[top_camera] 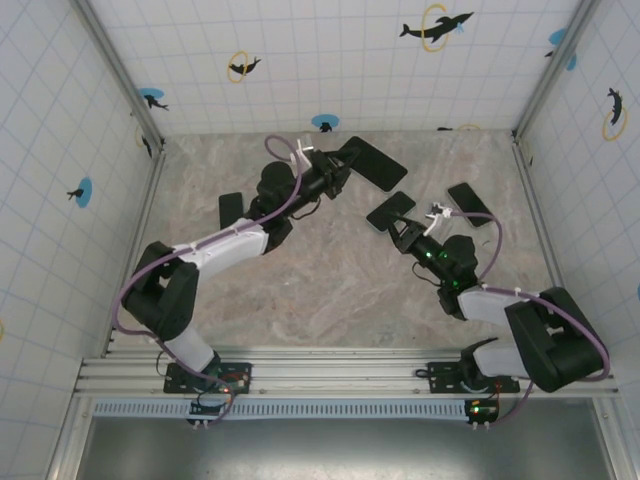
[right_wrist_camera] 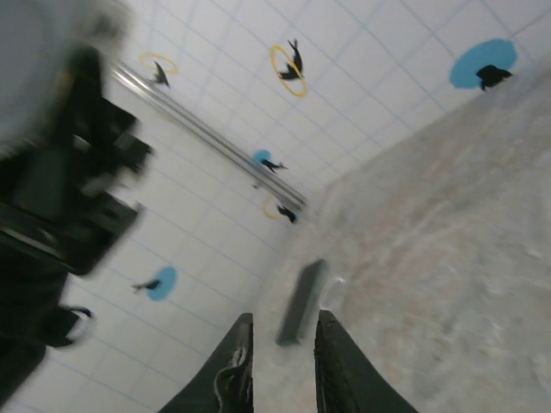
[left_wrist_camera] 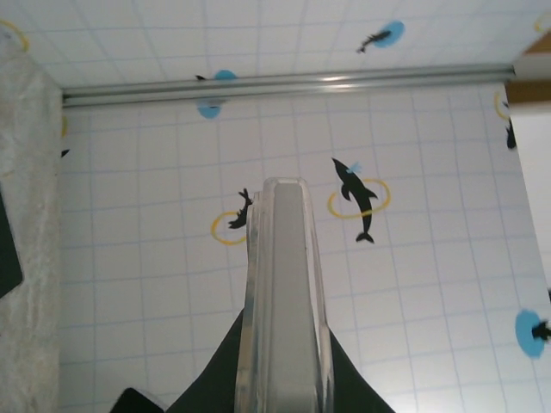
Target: Take the phone out of the phone case
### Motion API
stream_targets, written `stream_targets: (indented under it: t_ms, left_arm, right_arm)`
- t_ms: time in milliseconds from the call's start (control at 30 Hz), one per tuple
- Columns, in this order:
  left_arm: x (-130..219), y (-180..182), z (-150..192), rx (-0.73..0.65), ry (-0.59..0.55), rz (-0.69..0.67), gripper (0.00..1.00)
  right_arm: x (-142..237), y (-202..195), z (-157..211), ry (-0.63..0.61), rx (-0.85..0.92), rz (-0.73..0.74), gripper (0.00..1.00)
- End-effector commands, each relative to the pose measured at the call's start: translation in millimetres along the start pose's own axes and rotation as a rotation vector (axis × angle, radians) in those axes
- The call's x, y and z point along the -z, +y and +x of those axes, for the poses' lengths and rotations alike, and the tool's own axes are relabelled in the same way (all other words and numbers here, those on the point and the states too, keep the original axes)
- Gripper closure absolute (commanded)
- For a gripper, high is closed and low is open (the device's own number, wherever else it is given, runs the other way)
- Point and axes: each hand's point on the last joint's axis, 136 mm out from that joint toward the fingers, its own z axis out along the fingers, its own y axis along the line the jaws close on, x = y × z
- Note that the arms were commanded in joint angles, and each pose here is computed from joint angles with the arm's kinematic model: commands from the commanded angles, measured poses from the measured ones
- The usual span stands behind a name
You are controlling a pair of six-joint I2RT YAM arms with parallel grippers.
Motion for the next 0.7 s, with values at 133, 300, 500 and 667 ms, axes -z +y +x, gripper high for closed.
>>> stream_targets:
  t_ms: [133, 300, 500, 667]
  left_arm:
    - [9.9, -38.9, -5.3, -0.492, 0.154, 0.036, 1.0]
    - [21.7, -35.2, 11.9, -0.771, 0.328, 0.1, 1.0]
    - [40.1, -34.9, 36.6, -1.028, 0.511, 0.23, 1.0]
    - [52.1, -34.2, 42.0, -1.123, 0.573, 0.275, 1.0]
  right_arm:
    - [0.8, 33.1, -7.5, 0.199, 0.315, -0.114, 0.52]
    - [5.5, 48.8, 0.1, 0.366, 0.561, -0.211, 0.42]
    - [6.0, 54.7, 10.7, 0.502, 0.73, -0.323, 0.41]
    - [2.6, 61.3, 12.0, 0.543, 0.799, -0.402, 0.47]
